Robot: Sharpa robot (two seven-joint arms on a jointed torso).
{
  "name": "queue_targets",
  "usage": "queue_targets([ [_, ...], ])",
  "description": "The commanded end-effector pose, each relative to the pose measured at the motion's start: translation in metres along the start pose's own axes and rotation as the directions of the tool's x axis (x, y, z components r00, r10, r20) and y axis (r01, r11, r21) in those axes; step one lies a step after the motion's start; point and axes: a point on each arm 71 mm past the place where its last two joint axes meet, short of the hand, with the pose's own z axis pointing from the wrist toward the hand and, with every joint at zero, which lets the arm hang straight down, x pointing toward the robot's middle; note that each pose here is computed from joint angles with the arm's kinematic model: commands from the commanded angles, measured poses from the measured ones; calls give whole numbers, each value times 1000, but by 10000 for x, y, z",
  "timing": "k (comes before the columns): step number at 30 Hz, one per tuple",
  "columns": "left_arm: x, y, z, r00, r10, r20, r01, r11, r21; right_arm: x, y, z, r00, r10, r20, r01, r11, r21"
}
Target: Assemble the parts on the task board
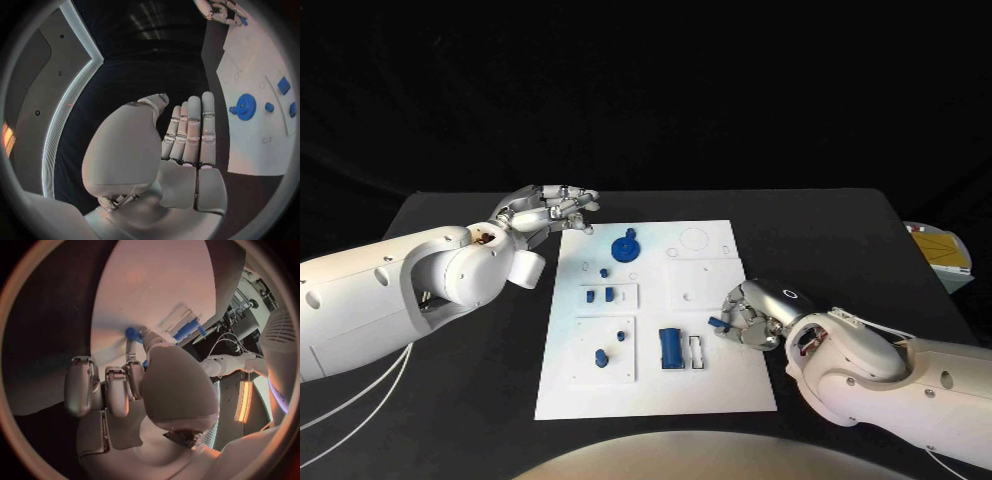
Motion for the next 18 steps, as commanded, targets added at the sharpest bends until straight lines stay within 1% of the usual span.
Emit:
queue_targets([
  [1, 28, -7, 1, 1000, -4, -22, 4, 1000, 4, 113, -32, -18, 995, -79, -60, 79, 997, 5],
  [10, 28, -7, 0, 1000, -4, -23, 4, 1000, 3, 109, -5, -56, 996, -69, -54, 69, 998, -6],
  [18, 29, -7, 1, 1000, -2, -23, 2, 1000, 3, 99, 9, -99, 998, -39, -58, 39, 999, -6],
])
